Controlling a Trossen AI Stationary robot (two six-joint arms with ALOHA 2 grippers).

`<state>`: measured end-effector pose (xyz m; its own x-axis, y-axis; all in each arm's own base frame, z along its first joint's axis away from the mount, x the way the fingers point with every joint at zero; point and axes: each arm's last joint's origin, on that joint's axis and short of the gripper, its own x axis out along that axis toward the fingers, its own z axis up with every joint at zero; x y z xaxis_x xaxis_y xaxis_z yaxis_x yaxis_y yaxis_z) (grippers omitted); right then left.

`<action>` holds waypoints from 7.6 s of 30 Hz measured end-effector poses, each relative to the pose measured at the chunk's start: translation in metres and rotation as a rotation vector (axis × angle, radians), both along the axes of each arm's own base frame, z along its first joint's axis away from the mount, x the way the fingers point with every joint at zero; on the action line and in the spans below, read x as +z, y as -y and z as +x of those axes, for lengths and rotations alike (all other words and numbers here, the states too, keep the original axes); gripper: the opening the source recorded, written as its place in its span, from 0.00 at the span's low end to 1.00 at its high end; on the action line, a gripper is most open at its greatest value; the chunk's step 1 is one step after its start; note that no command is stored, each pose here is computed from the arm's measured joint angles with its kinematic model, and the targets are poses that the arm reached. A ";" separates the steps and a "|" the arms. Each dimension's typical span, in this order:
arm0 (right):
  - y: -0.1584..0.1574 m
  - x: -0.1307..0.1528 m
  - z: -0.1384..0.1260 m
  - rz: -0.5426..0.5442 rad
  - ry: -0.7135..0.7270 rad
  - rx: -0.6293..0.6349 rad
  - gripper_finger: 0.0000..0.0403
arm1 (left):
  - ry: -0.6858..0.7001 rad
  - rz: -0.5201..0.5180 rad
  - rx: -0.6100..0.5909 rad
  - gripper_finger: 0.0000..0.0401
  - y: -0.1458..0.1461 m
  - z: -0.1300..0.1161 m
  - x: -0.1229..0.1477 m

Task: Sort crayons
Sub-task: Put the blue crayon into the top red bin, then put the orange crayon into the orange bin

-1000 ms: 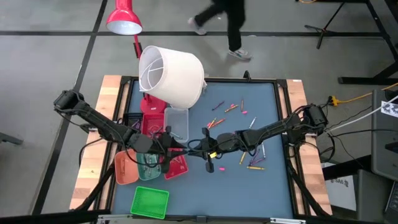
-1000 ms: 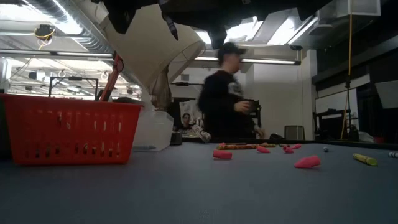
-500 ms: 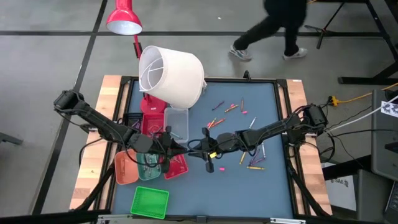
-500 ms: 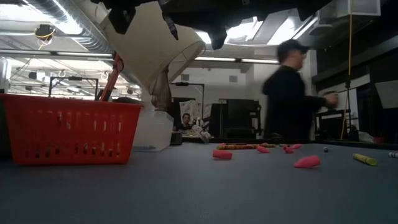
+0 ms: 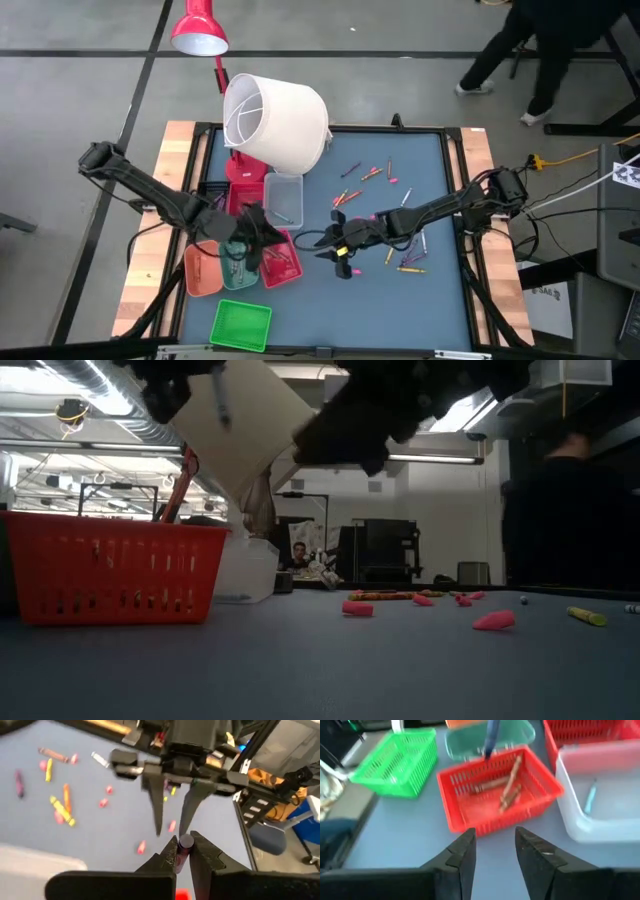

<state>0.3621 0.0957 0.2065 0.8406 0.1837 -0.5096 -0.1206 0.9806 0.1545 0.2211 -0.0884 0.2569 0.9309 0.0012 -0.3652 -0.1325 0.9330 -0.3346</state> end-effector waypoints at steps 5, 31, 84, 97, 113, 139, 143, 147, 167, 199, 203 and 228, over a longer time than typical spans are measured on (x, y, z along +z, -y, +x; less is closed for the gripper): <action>0.001 -0.006 -0.006 -0.024 -0.092 0.000 0.34 | -0.153 -0.052 0.063 0.03 -0.013 -0.028 0.000; 0.002 -0.008 -0.007 -0.031 -0.113 -0.003 0.34 | -0.440 -0.024 0.678 0.03 -0.047 -0.081 -0.026; 0.169 -0.037 -0.038 -0.319 -0.605 -0.175 0.34 | -0.490 0.104 0.812 0.24 -0.062 -0.064 -0.039; 0.177 -0.060 -0.048 -0.320 -0.629 -0.096 0.34 | -0.480 0.094 0.811 0.24 -0.061 -0.063 -0.038; 0.173 -0.076 -0.059 -0.308 -0.630 -0.084 0.16 | -0.428 0.053 0.806 0.24 -0.058 -0.054 -0.039; 0.169 -0.078 -0.059 -0.120 -0.619 -0.069 0.03 | -0.357 0.018 0.654 0.24 -0.015 -0.020 -0.065; 0.167 -0.077 -0.059 -0.047 -0.605 -0.052 0.04 | -0.310 -0.019 0.633 0.24 -0.009 -0.017 -0.062; 0.164 -0.077 -0.058 0.045 -0.591 -0.039 0.03 | -0.279 0.000 0.576 0.24 -0.004 -0.013 -0.059; 0.137 -0.070 -0.046 0.369 -0.484 0.158 0.04 | -0.082 0.037 0.406 0.24 0.007 0.008 -0.038; 0.038 0.003 0.005 0.189 0.418 0.121 0.04 | 0.079 0.162 0.093 0.24 0.028 0.016 -0.016; 0.038 0.008 0.005 0.193 0.468 0.125 0.04 | 0.125 0.194 0.100 0.24 0.023 0.020 -0.010; 0.040 0.013 0.006 0.177 0.519 0.058 0.04 | 0.219 0.243 0.075 0.20 0.015 0.027 0.001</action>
<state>0.3681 0.0556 0.2192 0.9591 0.2829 0.0119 -0.2784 0.9344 0.2224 0.2481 -0.1031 0.2579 0.9812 0.1355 -0.1373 -0.1536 0.9793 -0.1316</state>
